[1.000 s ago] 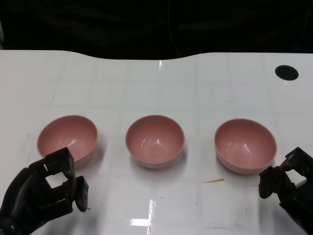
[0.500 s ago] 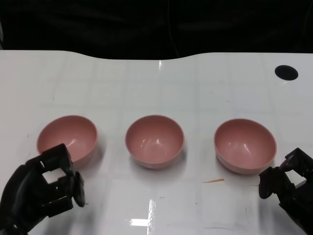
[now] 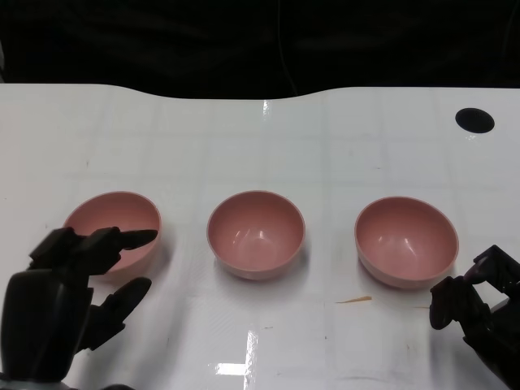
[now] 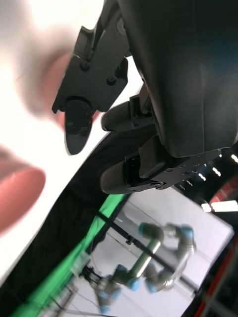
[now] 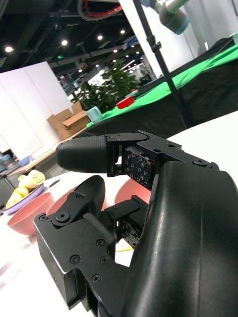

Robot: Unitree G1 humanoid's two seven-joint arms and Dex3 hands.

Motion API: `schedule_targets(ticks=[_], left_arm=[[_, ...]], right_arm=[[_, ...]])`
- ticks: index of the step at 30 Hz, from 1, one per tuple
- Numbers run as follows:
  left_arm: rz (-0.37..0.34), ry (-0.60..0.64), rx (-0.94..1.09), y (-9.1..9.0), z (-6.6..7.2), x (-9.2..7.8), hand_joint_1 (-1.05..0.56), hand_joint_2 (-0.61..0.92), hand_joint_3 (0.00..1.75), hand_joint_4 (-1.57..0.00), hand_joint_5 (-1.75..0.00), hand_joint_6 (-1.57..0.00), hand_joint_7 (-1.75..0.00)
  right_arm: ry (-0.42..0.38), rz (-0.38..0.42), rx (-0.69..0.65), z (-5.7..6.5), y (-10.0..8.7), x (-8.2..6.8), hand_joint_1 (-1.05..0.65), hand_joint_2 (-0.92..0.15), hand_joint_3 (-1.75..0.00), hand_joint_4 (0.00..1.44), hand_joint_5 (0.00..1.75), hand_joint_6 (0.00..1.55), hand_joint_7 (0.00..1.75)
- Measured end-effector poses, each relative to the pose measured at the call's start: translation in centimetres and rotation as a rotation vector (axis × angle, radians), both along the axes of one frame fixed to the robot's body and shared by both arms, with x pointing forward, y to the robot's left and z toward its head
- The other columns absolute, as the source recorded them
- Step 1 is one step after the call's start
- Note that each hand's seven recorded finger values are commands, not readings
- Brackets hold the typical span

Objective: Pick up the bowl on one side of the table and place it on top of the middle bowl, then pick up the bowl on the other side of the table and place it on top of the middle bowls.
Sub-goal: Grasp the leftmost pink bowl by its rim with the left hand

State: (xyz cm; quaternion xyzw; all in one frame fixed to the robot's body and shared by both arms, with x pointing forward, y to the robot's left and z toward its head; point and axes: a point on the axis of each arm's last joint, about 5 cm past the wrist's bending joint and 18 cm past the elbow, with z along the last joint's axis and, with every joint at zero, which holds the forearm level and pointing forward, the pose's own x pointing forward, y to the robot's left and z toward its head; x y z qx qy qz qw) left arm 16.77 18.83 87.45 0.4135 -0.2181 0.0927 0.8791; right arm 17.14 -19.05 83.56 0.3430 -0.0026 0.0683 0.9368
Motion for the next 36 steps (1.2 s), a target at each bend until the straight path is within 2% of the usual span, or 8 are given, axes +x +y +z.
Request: schedule_targets(ticks=[3, 6, 9, 14, 20, 29, 36], left_arm=[[0.056, 0.014, 0.202, 0.3, 0.9, 0.1, -0.81, 0.80, 0.00, -0.48, -0.38, -0.72, -0.03], [0.100, 0.048, 0.335, 0.3, 1.5, 0.5, -0.88, 0.79, 0.01, -0.57, -0.21, -0.70, 0.00], [0.119, 0.125, 0.444, 0.3, 2.0, 0.9, -0.90, 0.80, 0.01, -0.56, -0.13, -0.66, -0.01], [0.101, 0.240, 0.504, 0.0, 2.4, 2.0, -0.87, 0.80, 0.00, -0.56, -0.07, -0.65, 0.00], [0.060, 0.325, 0.549, 0.0, 1.7, 3.7, -0.92, 0.88, 0.02, -0.58, -0.03, -0.63, 0.00], [-0.014, 0.452, 0.581, -0.2, 0.8, 6.1, -0.84, 0.92, 0.05, -0.56, 0.00, -0.60, 0.00], [-0.034, 0.524, 0.557, -0.1, 0.0, 7.8, -0.78, 0.92, 0.09, -0.60, -0.01, -0.63, -0.02]], right_arm=[[0.000, 0.000, -0.002, 0.0, 0.0, 0.0, -0.04, -0.57, -1.11, 0.91, 1.66, 0.94, 1.20], [-0.003, 0.001, -0.001, 0.0, 0.1, 0.1, -0.04, -0.57, -1.13, 0.91, 1.68, 0.94, 1.22], [-0.003, 0.001, -0.002, 0.0, 0.1, 0.1, -0.03, -0.57, -1.14, 0.91, 1.68, 0.93, 1.23], [-0.005, 0.002, 0.001, 0.0, 0.1, 0.1, -0.03, -0.56, -1.13, 0.91, 1.67, 0.93, 1.23], [-0.006, 0.003, 0.004, 0.0, 0.2, 0.1, -0.04, -0.58, -1.12, 0.89, 1.69, 0.90, 1.26], [-0.008, 0.003, 0.009, 0.0, 0.4, 0.2, -0.04, -0.54, -1.15, 0.91, 1.67, 0.92, 1.25], [-0.011, 0.004, 0.014, -0.1, 0.5, 0.2, -0.04, -0.53, -1.17, 0.90, 1.67, 0.92, 1.24]])
